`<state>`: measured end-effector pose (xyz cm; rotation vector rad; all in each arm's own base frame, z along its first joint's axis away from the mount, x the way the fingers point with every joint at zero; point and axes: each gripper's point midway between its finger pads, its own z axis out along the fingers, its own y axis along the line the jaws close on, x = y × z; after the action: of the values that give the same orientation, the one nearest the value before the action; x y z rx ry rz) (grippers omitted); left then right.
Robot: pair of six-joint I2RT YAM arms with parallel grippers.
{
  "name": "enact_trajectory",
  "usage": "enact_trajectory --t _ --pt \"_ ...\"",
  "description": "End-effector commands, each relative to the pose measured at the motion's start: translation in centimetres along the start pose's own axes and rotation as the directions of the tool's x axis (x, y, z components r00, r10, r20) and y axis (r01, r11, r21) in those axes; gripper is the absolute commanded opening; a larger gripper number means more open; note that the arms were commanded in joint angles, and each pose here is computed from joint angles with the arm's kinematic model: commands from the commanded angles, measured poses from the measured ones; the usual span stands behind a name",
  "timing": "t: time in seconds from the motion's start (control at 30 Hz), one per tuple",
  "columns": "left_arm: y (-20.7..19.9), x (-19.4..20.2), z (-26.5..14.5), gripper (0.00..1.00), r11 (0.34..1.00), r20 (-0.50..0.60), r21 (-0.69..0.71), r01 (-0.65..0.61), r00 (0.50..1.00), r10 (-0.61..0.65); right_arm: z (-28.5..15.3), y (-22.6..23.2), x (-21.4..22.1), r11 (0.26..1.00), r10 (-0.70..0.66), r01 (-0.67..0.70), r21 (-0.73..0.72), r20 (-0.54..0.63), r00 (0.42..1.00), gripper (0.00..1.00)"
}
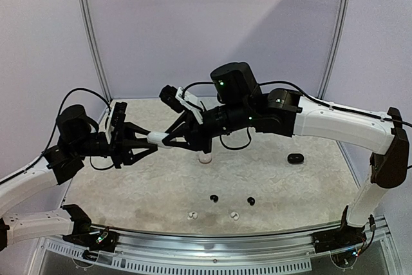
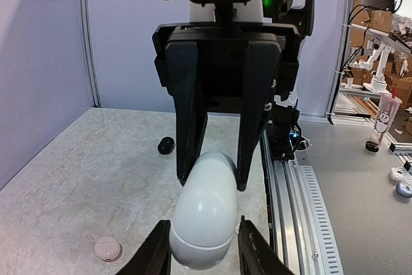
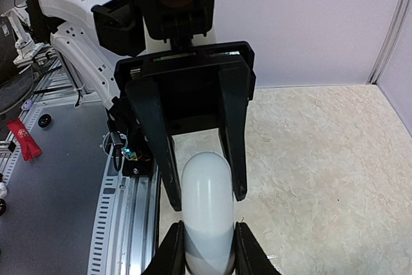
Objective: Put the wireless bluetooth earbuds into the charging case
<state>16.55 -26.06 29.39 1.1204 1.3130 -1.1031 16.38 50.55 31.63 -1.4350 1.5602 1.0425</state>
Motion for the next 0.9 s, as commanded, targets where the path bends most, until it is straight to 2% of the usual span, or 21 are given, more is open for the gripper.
enact_trajectory --t 0.0,0.17,0.47,0.67,0.87 --pt "-0.3 0.3 0.1 0.33 1.0 -0.012 0.016 0.007 1.0 -0.007 -0.7 0.1 -1.8 1.0 -0.027 0.027 0.007 0.043 0.999 0.0" --pt "-0.3 0.5 0.1 0.29 1.0 -0.019 0.02 0.012 1.0 -0.011 -0.7 0.1 -2.1 1.0 -0.028 0.028 0.007 0.051 0.998 0.0" --pt "-0.3 1.0 0.1 0.36 0.999 -0.035 0.019 0.025 0.999 -0.025 -0.8 0.3 -2.3 1.0 -0.03 0.03 0.001 0.057 0.998 0.0" --pt "-0.3 0.4 0.1 0.19 1.0 -0.02 0.024 0.008 1.0 -0.008 -0.7 0.2 -2.0 1.0 -0.024 0.024 0.002 0.051 0.998 0.0" --pt "-0.2 -0.3 0.1 0.14 1.0 0.003 0.021 -0.003 1.0 0.003 -0.5 0.2 -1.8 1.0 -0.02 0.02 -0.001 0.042 0.999 0.0"
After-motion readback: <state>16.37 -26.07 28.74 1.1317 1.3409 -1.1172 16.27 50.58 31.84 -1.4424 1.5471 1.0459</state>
